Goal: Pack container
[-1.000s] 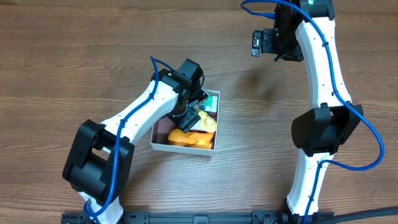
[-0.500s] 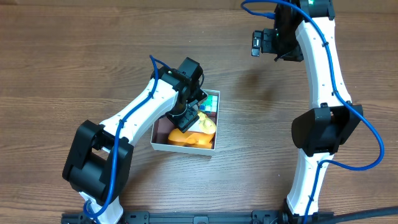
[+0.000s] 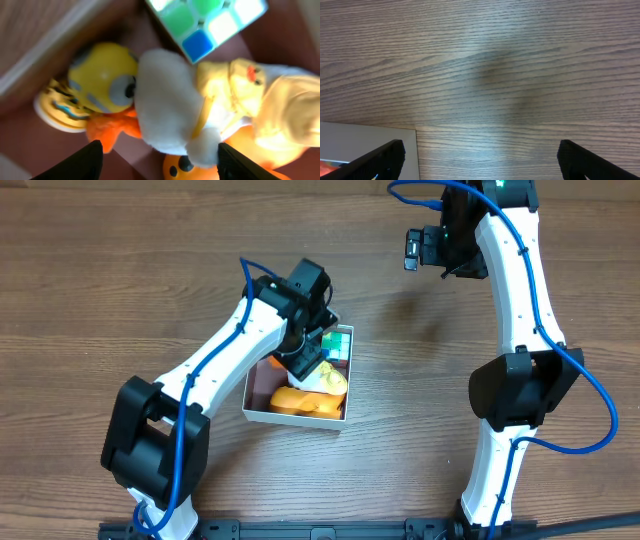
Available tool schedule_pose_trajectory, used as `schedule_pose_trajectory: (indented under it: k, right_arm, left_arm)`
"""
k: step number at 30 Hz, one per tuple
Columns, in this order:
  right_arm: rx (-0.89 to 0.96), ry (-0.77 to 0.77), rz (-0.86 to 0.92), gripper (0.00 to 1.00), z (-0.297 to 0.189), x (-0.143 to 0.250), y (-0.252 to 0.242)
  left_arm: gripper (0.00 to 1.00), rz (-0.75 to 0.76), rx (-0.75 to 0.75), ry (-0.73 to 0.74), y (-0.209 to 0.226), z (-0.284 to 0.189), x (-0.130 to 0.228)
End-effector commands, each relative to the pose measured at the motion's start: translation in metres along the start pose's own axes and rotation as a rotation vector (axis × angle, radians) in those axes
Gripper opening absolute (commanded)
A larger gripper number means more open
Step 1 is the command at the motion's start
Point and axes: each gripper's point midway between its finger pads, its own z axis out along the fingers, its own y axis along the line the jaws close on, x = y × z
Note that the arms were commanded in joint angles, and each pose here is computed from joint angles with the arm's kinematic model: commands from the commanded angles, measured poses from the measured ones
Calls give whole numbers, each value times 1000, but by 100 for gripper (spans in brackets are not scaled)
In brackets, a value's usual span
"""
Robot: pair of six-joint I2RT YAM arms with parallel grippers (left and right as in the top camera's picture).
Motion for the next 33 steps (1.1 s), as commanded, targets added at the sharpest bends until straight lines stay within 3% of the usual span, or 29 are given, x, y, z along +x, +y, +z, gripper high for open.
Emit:
schedule_pose_trajectory:
  k: [1, 10, 16, 17, 19, 25, 31, 33]
  right_arm:
    - [6, -37, 5, 100, -10, -6, 0]
    - [6, -37, 5, 100, -10, -6, 0]
    - [6, -37, 5, 100, -10, -6, 0]
    - [6, -37, 5, 100, -10, -6, 0]
    - [6, -37, 5, 100, -10, -6, 0]
    - [6, -37, 5, 100, -10, -6, 0]
    - [6, -37, 5, 100, -10, -6, 0]
    - [6, -37, 5, 100, -10, -6, 0]
  left_arm:
    - [73, -14, -12, -63, 4, -19, -23]
    - [77, -16, -24, -123, 6, -53, -42]
    - [84, -111, -43, -221, 15, -90, -63]
    - [93, -151, -45, -249, 19, -100, -68]
    - [100, -221, -47, -291, 28, -113, -75]
    - [100, -490, -55, -390, 73, -155, -75]
    - [100, -823, -69, -413, 126, -174, -49]
    - [100, -866, -80, -411, 141, -175, -40]
